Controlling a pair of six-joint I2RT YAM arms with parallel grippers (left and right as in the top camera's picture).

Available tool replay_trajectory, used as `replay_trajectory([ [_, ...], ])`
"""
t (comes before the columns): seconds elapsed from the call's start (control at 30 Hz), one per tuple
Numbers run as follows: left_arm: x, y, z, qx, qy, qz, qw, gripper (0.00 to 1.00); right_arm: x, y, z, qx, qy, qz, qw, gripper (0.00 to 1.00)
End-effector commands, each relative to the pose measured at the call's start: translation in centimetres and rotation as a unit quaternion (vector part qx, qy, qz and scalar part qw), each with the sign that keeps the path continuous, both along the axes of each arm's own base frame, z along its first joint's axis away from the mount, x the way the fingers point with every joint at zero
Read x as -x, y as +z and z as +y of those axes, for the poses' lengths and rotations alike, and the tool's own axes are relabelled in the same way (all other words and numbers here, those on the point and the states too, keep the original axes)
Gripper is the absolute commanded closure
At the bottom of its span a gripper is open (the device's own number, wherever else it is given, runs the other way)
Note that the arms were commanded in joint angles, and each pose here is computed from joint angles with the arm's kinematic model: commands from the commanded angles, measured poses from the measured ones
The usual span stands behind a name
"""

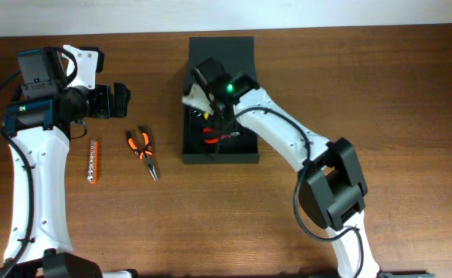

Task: Pack container
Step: 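Carry the red pliers into the box and release them, then retract the right arm and move the left gripper over the orange pliers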

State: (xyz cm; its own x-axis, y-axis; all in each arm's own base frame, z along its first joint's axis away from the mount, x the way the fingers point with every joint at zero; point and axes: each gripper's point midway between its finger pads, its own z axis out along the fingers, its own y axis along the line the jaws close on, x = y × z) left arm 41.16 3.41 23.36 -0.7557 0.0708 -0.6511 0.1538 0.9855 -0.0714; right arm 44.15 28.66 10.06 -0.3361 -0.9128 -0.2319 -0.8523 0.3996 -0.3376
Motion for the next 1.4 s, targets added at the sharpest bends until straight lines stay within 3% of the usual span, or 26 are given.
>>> replay_trajectory([
  [0.0,-0.2,0.5,0.0,-0.001,-0.008,-0.005,1.000,0.01,-1.2,11.6,-0.2,-0.097,-0.082,-0.084,0.988,0.27],
  [0.2,1.8,-1.0,-0.5,0.012,-0.009,0.048,0.999,0.03,-0.6,21.3,-4.3,-0.182,-0.187,-0.118,0.958,0.37],
  [0.3,3.4,-1.9,-1.1,0.030,-0.004,0.089,0.996,0.24,-0.8,23.5,-8.9,-0.217,-0.281,-0.117,0.928,0.47],
  [0.47,5.4,-3.3,-2.9,0.058,0.011,0.145,0.988,0.27,-1.1,21.8,-17.2,-0.258,-0.430,-0.039,0.864,0.51],
  [0.67,7.1,-6.4,-6.0,0.084,0.054,0.216,0.971,0.23,-0.8,16.9,-26.1,-0.279,-0.543,0.066,0.790,0.51],
  [0.8,7.5,-9.0,-4.8,0.038,0.151,0.249,0.956,0.19,0.2,13.6,-31.0,-0.257,-0.599,0.095,0.753,0.43],
  [0.93,7.3,-10.9,-4.9,0.046,0.188,0.278,0.941,0.19,1.6,9.9,-33.3,-0.240,-0.632,0.139,0.723,0.37],
  [1.03,7.1,-12.0,-4.5,0.043,0.213,0.289,0.932,0.19,2.7,7.5,-33.7,-0.225,-0.645,0.169,0.711,0.25],
  [1.1,7.0,-12.5,-3.8,0.032,0.244,0.291,0.925,0.18,3.3,6.0,-33.7,-0.217,-0.650,0.183,0.705,0.01],
  [1.2,6.9,-13.0,-3.7,0.036,0.264,0.296,0.917,0.18,3.8,4.1,-33.6,-0.208,-0.653,0.198,0.701,0.01],
  [1.23,6.9,-13.1,-3.7,0.038,0.266,0.298,0.916,0.15,3.9,3.6,-33.6,-0.206,-0.653,0.201,0.700,0.01],
  [1.3,6.3,-13.1,-4.0,0.046,0.262,0.290,0.919,0.01,4.3,2.8,-33.5,-0.202,-0.655,0.209,0.698,0.01],
  [1.37,5.8,-13.1,-4.3,0.055,0.257,0.283,0.923,0.01,4.7,2.1,-33.4,-0.196,-0.656,0.217,0.695,0.01],
])
